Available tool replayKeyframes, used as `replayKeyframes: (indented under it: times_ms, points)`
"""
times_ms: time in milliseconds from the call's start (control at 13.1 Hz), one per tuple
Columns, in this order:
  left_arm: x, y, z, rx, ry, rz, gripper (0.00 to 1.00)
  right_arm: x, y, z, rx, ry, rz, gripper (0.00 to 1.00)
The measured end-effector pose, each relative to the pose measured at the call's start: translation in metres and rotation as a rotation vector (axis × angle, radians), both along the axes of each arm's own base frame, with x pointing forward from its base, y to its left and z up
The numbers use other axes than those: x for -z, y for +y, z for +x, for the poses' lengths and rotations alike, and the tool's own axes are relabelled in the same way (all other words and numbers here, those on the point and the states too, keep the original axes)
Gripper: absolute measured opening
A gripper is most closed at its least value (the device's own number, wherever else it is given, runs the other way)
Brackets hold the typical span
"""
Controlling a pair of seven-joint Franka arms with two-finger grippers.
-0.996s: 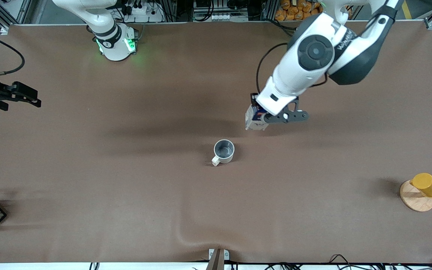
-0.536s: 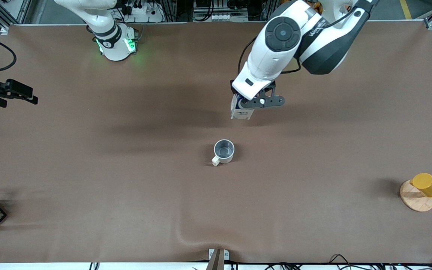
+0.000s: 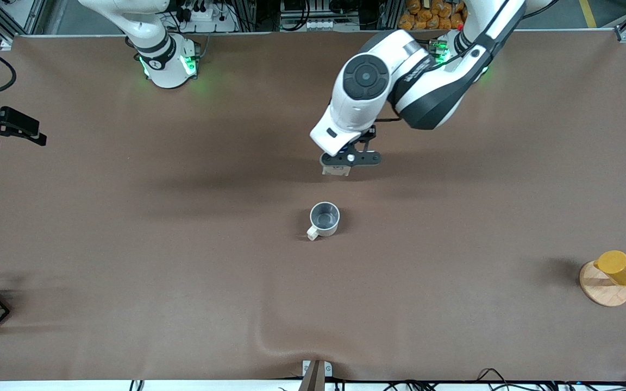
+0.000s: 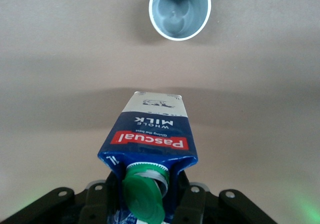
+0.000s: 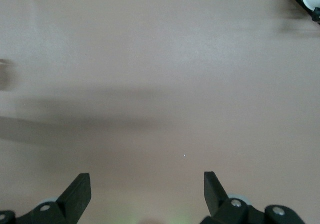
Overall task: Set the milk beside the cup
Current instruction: 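Carry the milk carton beside the white mug with the left gripper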
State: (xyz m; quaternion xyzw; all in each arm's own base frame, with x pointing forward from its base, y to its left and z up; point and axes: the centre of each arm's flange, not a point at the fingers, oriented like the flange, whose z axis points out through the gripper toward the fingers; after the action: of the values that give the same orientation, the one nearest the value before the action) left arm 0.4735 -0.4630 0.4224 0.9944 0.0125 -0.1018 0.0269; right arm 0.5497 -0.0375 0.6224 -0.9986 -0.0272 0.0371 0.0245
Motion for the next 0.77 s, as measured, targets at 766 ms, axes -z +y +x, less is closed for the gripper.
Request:
replayKeyframes:
  times_ms: [766]
  points:
    - [0.046, -0.006, 0.039, -0.056, -0.038, -0.036, 0.44, 0.032, -0.02, 0.0, 0.037, 0.046, 0.004, 1.0]
